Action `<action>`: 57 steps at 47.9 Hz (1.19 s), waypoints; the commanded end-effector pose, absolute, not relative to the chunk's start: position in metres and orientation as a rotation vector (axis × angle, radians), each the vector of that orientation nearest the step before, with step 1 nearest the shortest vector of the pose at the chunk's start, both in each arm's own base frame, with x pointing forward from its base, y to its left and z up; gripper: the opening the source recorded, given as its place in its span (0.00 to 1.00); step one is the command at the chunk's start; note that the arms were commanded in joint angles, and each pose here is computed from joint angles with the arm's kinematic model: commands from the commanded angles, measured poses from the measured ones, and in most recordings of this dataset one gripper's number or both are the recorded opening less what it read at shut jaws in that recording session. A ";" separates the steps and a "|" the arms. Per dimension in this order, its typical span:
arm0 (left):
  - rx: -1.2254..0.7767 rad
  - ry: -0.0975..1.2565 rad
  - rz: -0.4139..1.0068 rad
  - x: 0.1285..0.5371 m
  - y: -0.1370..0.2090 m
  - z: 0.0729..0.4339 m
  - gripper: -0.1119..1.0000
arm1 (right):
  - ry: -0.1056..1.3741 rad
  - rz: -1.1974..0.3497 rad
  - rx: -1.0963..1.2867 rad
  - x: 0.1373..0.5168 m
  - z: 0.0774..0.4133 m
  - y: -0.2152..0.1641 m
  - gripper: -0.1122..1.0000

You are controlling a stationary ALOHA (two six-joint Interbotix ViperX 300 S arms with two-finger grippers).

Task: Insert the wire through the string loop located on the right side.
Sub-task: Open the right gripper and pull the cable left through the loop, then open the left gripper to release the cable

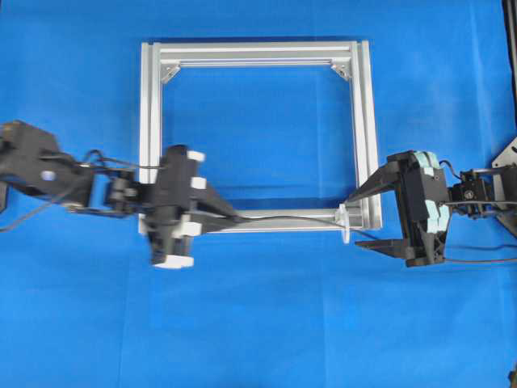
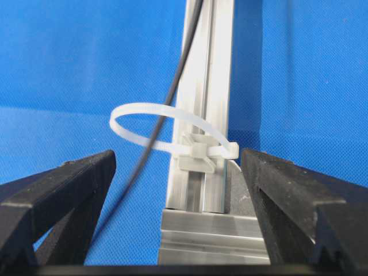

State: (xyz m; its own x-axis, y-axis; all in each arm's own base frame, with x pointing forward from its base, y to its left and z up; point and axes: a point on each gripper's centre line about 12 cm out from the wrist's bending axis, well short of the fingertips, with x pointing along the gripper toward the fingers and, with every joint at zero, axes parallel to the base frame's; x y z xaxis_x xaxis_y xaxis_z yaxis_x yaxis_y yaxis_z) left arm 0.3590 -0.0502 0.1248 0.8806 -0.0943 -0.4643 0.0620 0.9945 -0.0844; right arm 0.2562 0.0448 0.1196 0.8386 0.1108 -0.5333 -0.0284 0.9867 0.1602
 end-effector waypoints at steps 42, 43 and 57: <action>-0.048 0.556 -0.132 0.221 -0.042 0.119 0.18 | 0.545 0.078 0.157 0.264 0.129 0.047 0.96; -0.050 0.559 -0.130 0.221 -0.041 0.119 0.18 | 0.544 0.078 0.157 0.264 0.129 0.047 0.96; -0.048 0.573 -0.131 0.220 -0.042 0.117 0.18 | 0.545 0.080 0.157 0.268 0.132 0.048 0.96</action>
